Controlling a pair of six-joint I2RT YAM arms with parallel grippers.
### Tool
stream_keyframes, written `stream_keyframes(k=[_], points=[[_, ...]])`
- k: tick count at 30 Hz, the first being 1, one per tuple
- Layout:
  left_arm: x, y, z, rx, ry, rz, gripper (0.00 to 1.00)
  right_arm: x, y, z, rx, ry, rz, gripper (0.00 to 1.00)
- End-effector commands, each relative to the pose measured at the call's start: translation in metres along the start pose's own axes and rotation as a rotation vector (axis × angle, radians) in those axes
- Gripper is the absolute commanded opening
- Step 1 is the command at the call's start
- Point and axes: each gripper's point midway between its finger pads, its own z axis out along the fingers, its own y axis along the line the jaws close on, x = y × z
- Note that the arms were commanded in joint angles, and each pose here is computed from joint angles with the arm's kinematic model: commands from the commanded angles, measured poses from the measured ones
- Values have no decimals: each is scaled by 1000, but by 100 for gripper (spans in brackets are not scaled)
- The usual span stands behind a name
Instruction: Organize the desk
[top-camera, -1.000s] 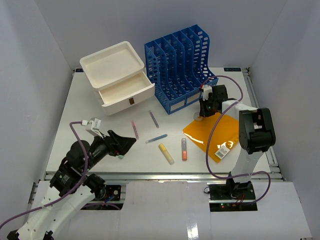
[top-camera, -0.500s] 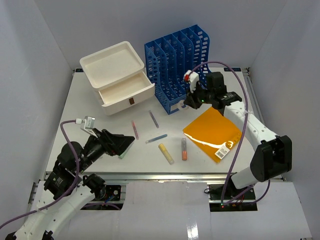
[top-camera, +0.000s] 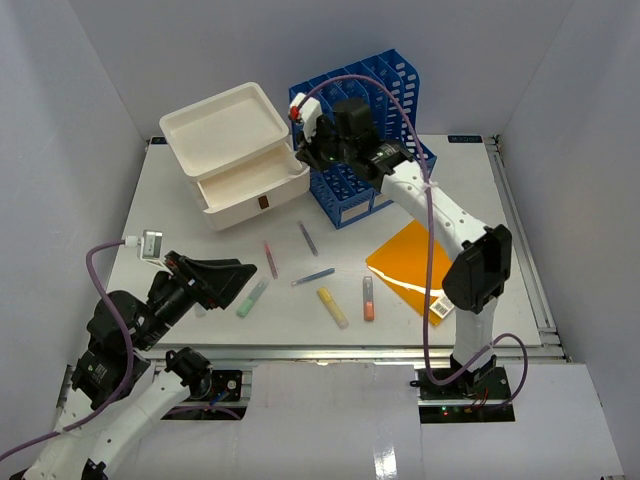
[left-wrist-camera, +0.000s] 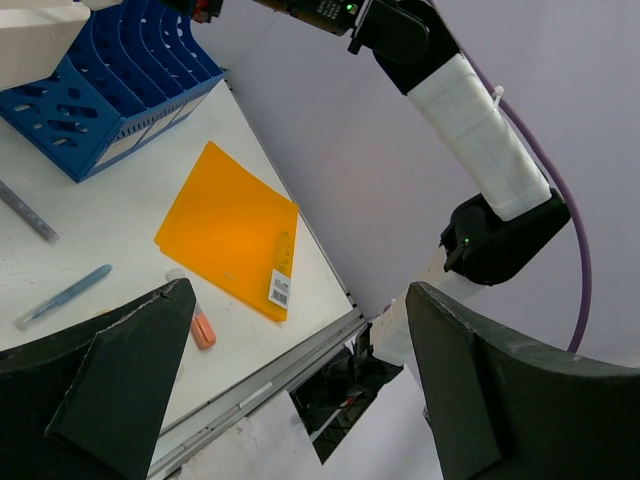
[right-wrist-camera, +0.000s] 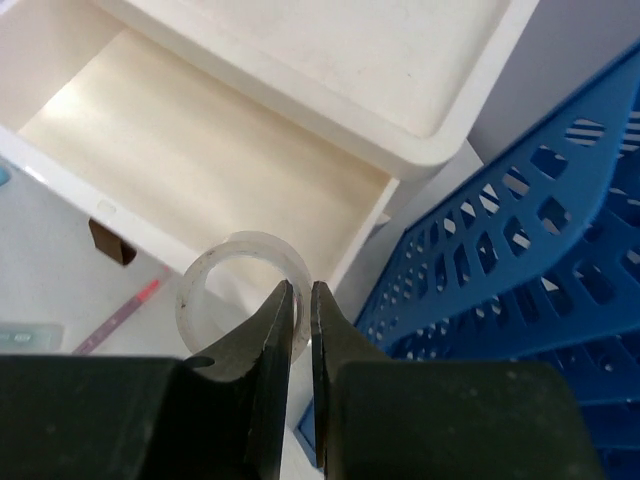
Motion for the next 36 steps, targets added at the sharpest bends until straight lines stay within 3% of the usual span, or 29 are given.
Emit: stream_keyframes(k=[1,5,8,9,14,21,24,25,28,32,36], points=[[4,9,-1,-31,-2,-31,98,-36,0,22,73,-81,8,13],[11,17,0,-50,3,-47,97,-32,3,45,98,-84,-2,15],[14,20,1,-56,12,-48,97,-23,3,53,104,-65,4,21],[15,21,3,-59,19,-45,97,-23,3,53,106,-64,5,33],[23,26,12,-75,63,-24,97,-21,6,43,102,-61,-6,69],[39,39,27,-107,142,8,96,-64,11,-28,100,-146,-58,82],[55,54,38,-150,210,26,90,-62,29,-77,-25,-181,-110,88],[60,59,42,-166,231,31,89,-48,36,-82,-89,-170,-106,89],[74,80,55,-231,298,61,82,-22,39,-150,-236,-230,-102,89],[84,102,76,-302,377,142,68,34,67,-212,-372,-265,-90,81],[88,130,98,-397,438,251,54,100,105,-233,-415,-244,-40,71]])
